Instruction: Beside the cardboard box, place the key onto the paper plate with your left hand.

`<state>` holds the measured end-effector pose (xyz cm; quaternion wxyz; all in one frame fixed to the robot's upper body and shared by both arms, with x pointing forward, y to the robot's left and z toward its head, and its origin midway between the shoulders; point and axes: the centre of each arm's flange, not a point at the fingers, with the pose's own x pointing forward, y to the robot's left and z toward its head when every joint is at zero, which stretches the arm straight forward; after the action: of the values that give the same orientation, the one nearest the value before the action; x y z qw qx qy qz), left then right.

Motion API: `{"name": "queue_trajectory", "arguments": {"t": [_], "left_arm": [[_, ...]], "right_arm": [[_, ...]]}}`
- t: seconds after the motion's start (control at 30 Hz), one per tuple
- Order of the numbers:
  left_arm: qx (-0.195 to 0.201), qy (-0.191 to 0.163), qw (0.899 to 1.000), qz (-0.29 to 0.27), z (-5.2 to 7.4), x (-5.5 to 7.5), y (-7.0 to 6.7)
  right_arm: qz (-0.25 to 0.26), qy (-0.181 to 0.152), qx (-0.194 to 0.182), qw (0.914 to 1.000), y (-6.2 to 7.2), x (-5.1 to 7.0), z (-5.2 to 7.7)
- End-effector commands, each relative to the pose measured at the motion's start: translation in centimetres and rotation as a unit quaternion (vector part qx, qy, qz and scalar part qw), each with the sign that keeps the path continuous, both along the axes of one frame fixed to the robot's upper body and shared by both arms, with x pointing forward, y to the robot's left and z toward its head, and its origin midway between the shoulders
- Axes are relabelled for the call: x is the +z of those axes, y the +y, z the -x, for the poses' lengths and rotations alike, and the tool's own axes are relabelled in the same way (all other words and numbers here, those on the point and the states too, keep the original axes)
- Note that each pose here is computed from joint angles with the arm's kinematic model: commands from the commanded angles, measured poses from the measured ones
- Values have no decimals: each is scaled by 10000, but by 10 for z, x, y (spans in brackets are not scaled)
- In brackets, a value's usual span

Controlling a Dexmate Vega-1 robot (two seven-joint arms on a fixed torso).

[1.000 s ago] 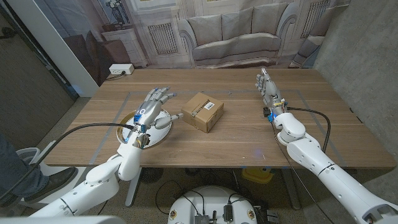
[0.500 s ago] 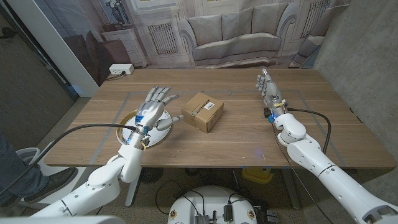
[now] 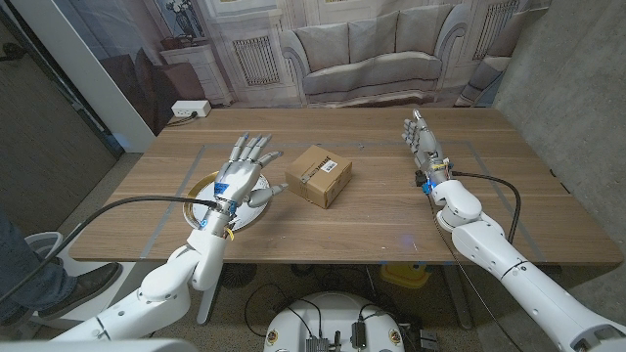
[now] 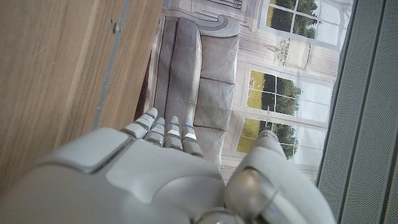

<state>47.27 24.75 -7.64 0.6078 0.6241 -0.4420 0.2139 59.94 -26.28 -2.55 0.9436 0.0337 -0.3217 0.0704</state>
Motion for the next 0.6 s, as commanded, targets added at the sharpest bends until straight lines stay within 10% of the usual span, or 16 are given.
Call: {"name": "queue_trajectory", "arguments": {"t": [0.03,0.6], "left_arm": [[172,-74,9996,-195,5,1,-3],[492,38,9974,-525,3,9,-6]], "right_arm": [[-6,-2,17,10000,0,-1,1],[-46,20,68,10000,3,0,-3]]}}
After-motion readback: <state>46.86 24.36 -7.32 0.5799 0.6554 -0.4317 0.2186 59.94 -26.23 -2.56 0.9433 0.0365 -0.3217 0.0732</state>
